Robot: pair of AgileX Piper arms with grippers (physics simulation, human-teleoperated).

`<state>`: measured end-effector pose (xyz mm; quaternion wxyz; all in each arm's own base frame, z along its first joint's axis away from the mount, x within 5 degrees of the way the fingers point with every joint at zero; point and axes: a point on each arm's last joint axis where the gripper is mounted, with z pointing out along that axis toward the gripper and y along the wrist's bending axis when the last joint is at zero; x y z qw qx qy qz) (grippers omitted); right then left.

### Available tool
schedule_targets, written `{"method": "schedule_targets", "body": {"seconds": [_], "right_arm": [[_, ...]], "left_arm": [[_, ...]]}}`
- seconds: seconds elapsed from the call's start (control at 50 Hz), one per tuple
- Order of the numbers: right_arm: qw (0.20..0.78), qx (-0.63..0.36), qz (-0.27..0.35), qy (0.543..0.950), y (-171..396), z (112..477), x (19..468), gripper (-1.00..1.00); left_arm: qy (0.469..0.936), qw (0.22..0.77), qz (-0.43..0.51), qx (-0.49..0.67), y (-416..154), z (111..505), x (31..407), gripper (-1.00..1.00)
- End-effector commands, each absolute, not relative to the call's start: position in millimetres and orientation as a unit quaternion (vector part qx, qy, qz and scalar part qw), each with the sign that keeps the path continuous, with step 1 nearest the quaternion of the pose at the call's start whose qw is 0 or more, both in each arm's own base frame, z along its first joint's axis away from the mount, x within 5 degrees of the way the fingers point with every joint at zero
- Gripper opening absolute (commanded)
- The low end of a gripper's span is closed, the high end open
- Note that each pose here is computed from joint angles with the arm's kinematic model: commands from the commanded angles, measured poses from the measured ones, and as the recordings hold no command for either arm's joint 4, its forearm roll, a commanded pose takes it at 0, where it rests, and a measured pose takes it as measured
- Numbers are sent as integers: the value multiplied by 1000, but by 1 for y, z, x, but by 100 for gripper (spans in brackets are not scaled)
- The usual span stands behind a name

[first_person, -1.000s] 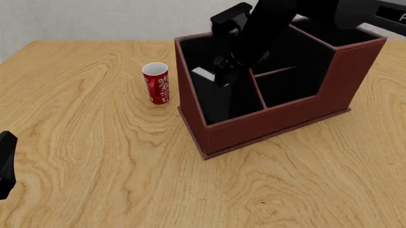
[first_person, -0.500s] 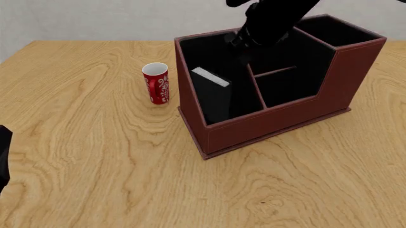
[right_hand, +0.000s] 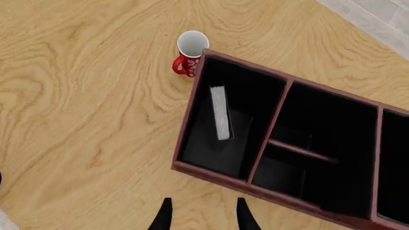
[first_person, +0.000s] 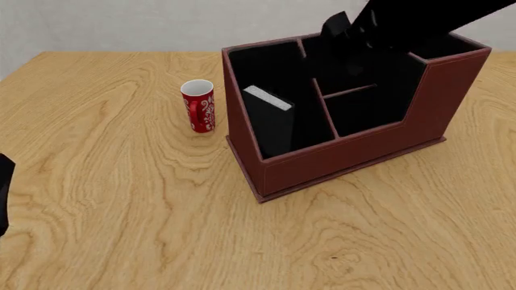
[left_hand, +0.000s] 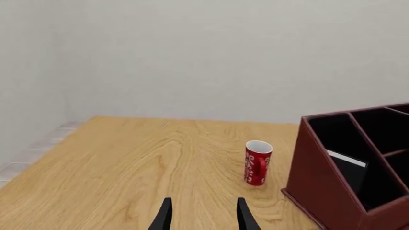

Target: Pick up the book and place it in the left compartment of the caddy.

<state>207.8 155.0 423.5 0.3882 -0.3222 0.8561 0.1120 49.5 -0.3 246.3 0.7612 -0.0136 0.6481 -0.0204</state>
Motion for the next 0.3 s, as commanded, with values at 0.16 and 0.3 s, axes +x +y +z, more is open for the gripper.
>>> {"method": "schedule_targets", "body": {"seconds": [0.16,0.3], "right_arm": [[446,-303,161,827,119,426,142,100],[468,-292,176,815,102,417,119,100]], "left_arm": [[649,761,-26,4,-2,253,48,100],[649,760,-30,7,-2,257,47,100]]}}
